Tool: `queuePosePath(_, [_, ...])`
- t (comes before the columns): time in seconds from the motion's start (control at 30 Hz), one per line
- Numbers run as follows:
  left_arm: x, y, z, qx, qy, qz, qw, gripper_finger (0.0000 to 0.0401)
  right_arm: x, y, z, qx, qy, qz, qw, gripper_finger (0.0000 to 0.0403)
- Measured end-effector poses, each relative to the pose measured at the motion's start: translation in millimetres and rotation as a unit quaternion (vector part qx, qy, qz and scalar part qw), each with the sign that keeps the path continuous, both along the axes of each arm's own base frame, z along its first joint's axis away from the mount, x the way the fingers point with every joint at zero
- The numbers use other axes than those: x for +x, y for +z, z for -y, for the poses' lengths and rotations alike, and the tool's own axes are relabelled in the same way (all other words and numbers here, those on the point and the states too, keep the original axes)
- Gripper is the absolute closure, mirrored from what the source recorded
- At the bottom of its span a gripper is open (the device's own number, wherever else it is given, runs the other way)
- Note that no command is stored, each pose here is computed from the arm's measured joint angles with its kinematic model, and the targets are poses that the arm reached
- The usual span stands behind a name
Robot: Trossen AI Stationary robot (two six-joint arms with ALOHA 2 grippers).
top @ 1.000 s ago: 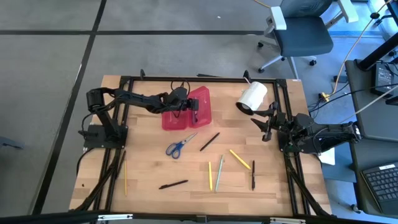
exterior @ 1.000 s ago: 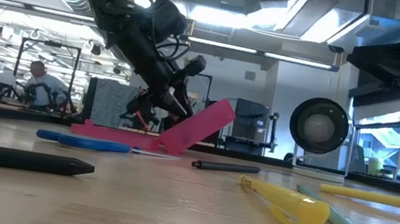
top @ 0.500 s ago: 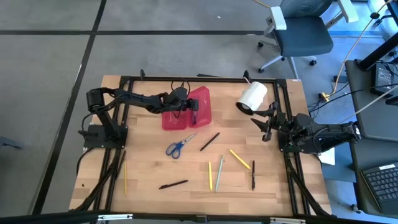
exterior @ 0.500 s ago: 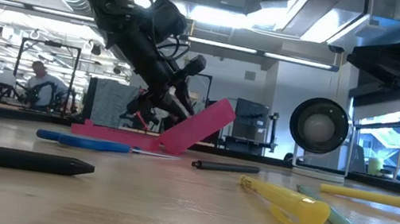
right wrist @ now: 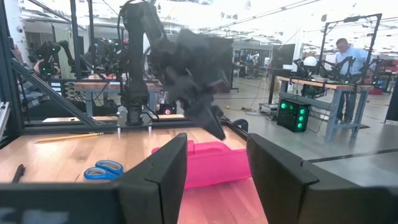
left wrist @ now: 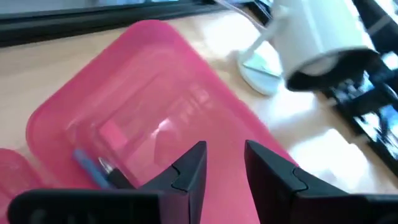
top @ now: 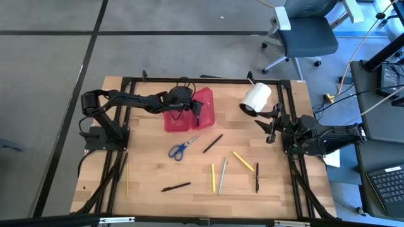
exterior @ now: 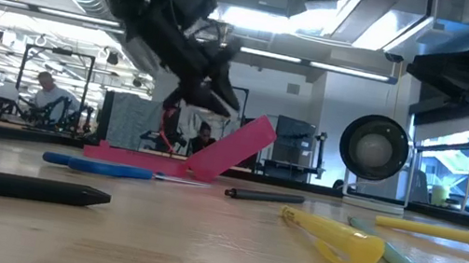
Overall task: Pick & place school supplies into a supply box
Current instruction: Put the yellow pencil into the red supply box
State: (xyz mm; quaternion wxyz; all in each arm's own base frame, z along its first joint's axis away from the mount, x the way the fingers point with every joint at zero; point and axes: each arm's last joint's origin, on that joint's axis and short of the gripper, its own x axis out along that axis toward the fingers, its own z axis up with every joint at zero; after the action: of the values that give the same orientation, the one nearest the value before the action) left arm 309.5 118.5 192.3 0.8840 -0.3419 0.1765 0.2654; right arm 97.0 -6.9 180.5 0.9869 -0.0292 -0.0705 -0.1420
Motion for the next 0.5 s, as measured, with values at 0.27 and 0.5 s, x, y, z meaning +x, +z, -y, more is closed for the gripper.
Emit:
queuePosePath(0.27, [-32, 21, 35, -0.052, -0.07, -0.105, 0.991, 0.03, 0, 0, 0, -0.002, 0.0, 0.0, 1.0, 0.0231])
queuePosePath(0.5, [-67, 18, 81, -0.162, -0.057, -0.256, 0.951, 0.0297, 0, 0, 0, -0.002, 0.0, -0.001, 1.0, 0.0231])
